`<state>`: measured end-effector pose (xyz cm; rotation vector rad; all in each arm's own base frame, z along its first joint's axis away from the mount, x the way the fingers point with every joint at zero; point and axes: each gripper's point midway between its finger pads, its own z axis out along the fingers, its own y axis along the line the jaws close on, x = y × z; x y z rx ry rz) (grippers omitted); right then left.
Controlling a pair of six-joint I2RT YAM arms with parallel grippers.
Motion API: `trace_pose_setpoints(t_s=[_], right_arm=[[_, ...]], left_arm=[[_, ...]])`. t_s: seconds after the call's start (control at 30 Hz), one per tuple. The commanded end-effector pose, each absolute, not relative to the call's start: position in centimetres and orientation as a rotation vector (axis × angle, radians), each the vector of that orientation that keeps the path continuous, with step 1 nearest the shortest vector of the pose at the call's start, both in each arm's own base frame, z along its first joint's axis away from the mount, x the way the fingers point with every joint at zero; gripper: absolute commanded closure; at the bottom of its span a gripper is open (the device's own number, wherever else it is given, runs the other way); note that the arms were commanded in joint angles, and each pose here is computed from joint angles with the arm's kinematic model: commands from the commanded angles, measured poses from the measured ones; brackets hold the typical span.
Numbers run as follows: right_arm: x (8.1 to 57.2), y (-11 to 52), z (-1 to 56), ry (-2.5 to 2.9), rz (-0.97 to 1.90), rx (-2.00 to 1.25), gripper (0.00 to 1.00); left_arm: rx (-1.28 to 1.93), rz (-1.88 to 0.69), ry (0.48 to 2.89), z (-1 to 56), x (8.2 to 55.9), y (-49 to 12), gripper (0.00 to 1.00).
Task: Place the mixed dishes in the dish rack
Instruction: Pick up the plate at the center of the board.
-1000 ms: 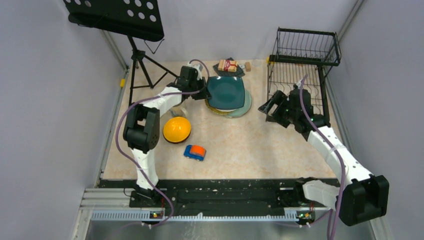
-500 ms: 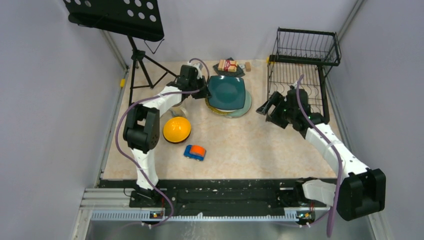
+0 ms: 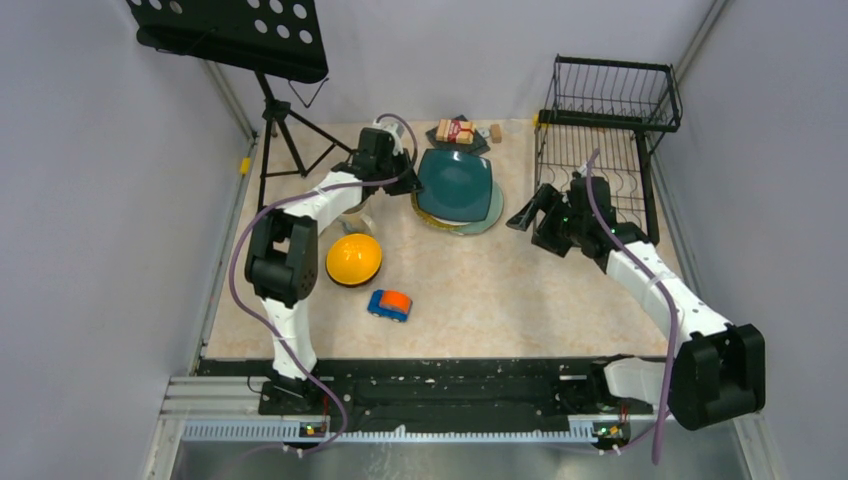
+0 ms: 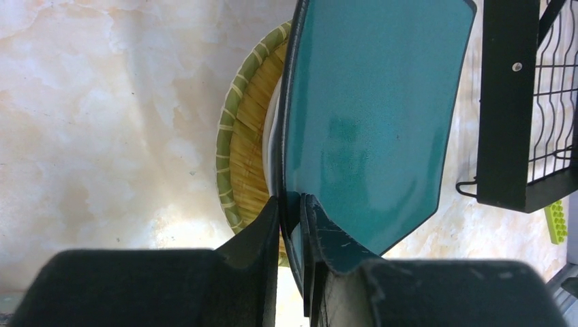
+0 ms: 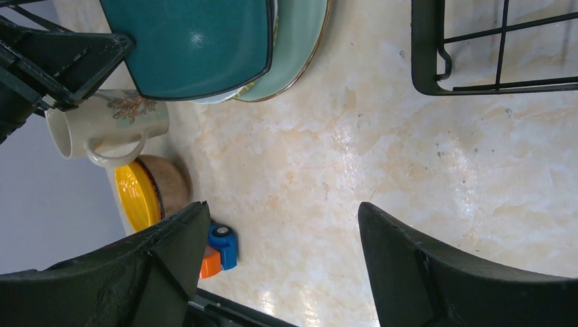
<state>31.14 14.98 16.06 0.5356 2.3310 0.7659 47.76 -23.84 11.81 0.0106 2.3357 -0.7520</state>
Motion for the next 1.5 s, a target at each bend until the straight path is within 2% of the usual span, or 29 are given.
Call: trace_pose_setpoints(t_s=[0.0, 0.17, 0.53, 0.77, 1.03, 1.2, 1.47], right_arm=[[31.8, 15.5, 17.2, 2.300, 0.803, 0.497, 0.18], [31.6, 15.5, 16.8, 2.310, 0.805, 0.499, 0.18], [31.8, 16.0, 16.6, 2.325, 0.831, 0.485, 0.18], [32.0, 16.3, 16.1, 2.330, 0.841, 0.478, 0.18], [35.3, 18.5, 17.7, 2.266, 0.968, 0.414, 0.18], [35.4, 18.5, 16.9, 2.304, 0.936, 0.391, 0.18], [34.6, 18.4, 16.2, 2.307, 0.956, 0.417, 0.18]], left_arm=[[0.011, -0.807, 2.164, 18.0, 49.6, -23.8, 0.98], [-0.023, -0.852, 2.172, 17.5, 50.0, -23.5, 0.88], [-0.075, -0.963, 2.207, 15.7, 50.0, -24.2, 0.84], [-0.092, -0.989, 2.230, 14.6, 49.7, -24.4, 0.77], [-0.079, -1.026, 2.220, 14.8, 49.5, -24.7, 0.73], [-0.033, -1.042, 2.227, 14.6, 49.4, -24.8, 0.66], [-0.046, -1.077, 2.243, 13.4, 49.4, -24.5, 0.66]])
